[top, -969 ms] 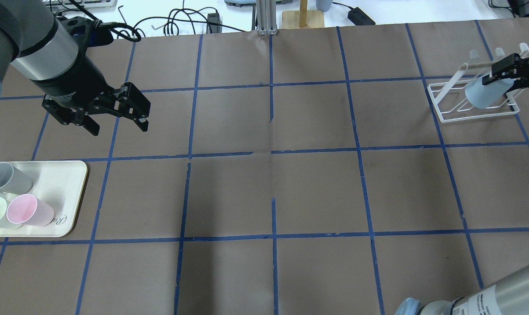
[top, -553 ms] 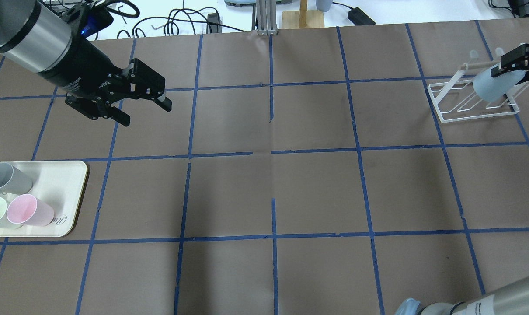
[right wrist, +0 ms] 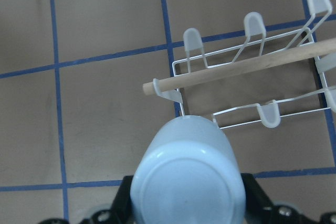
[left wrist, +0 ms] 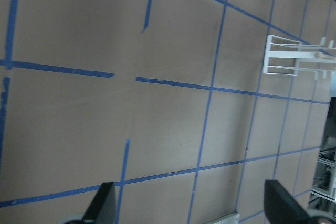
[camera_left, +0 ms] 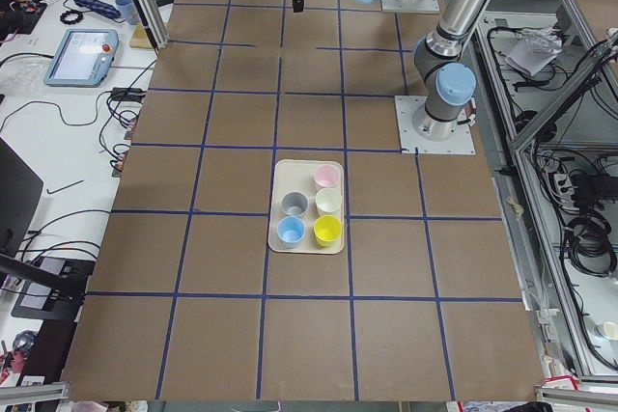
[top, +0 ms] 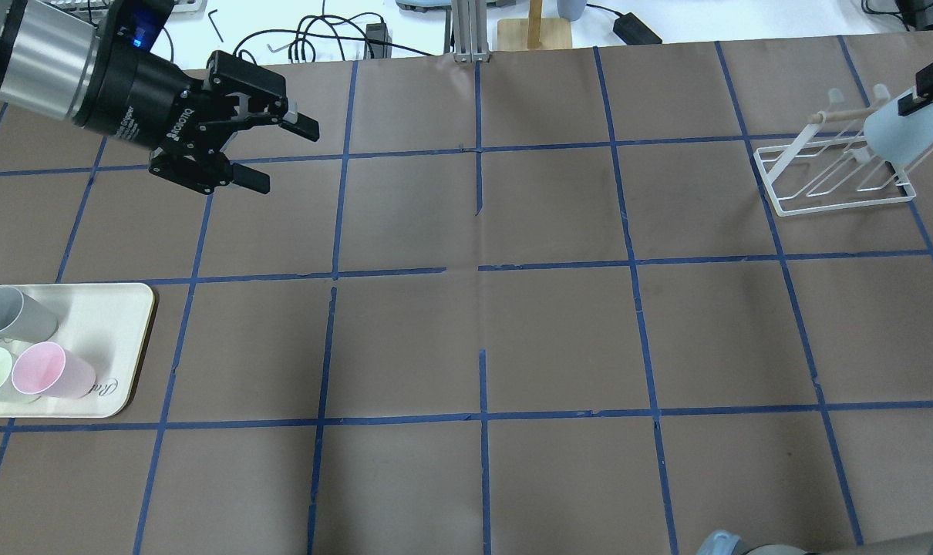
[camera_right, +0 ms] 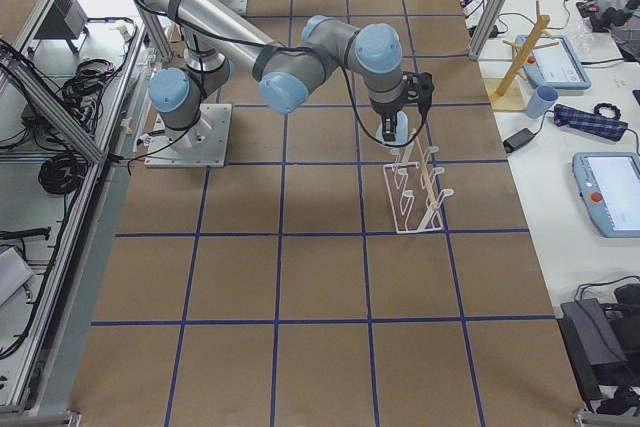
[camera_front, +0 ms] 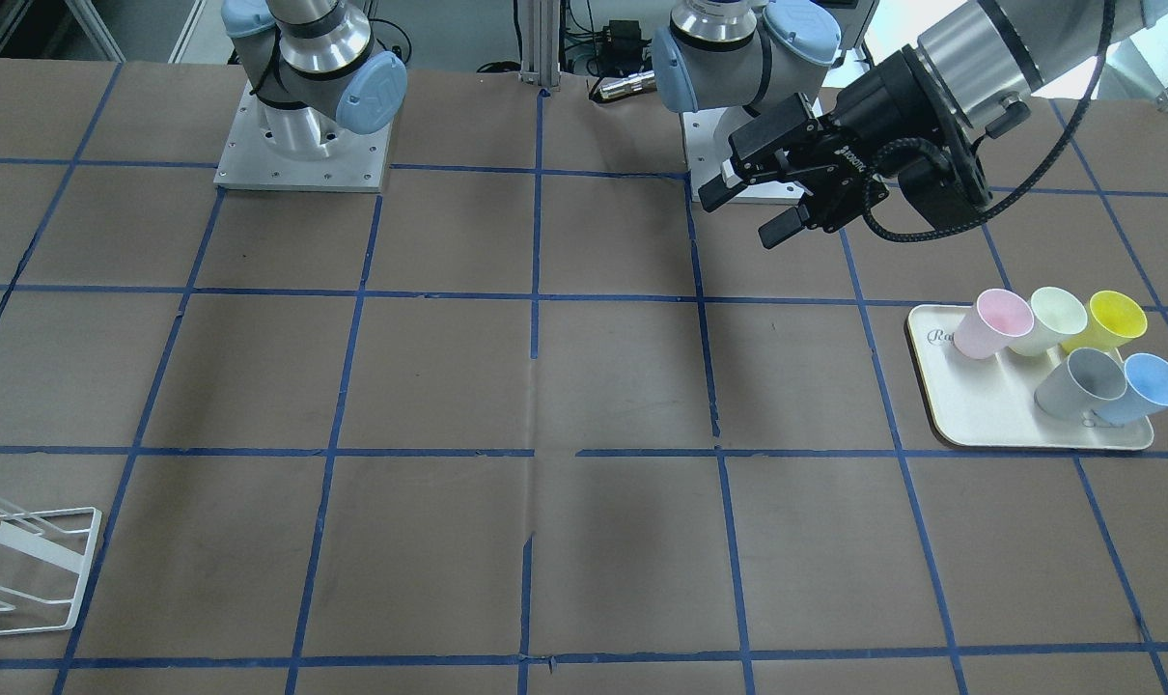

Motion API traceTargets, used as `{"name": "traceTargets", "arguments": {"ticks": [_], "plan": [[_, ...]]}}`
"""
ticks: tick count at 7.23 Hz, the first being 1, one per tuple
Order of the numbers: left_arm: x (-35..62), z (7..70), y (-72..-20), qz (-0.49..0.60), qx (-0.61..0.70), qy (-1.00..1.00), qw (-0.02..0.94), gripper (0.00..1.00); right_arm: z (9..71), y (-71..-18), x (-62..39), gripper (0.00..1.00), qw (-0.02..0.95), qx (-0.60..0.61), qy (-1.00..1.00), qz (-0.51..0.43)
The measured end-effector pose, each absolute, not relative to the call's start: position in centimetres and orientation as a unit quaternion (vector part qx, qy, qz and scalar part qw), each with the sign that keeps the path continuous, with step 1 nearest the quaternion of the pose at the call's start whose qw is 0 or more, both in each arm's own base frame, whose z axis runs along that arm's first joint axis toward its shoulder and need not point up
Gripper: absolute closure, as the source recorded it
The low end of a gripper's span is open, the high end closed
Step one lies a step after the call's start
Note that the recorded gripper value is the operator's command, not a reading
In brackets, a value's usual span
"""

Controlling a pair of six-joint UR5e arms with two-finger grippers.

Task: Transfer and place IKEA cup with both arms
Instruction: 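Carry the cup toward the left gripper while the left arm reaches to meet it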

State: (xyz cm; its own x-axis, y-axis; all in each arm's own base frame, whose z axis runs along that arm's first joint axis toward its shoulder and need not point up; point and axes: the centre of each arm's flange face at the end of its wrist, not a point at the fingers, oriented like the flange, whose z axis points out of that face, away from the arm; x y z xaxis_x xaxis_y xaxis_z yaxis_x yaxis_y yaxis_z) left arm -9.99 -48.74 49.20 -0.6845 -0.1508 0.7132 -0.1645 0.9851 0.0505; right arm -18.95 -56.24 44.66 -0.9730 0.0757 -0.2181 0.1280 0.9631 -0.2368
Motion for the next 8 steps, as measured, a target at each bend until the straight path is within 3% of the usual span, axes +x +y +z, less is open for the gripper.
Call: {"name": "traceTargets", "arguments": {"ticks": [2, 5, 8], "plan": [[-11.3, 47.4, -49.2, -0.004, 0.105, -0.863, 0.495, 0.00, 47.6, -56.8, -11.6, 0.72, 0.145, 0.003, 0.985, -0.099], [-12.9, 41.9, -48.3, -0.029, 0.163, -0.739, 0.653, 0.00, 49.1, -56.8, 1.8, 0.72, 0.316, -0.071, 0.942, -0.091], [-13.4, 41.2, -48.1, -0.031, 0.187, -0.666, 0.721, 0.00, 46.0, -55.9, 8.4, 0.72, 0.481, -0.059, 0.871, -0.085]]}}
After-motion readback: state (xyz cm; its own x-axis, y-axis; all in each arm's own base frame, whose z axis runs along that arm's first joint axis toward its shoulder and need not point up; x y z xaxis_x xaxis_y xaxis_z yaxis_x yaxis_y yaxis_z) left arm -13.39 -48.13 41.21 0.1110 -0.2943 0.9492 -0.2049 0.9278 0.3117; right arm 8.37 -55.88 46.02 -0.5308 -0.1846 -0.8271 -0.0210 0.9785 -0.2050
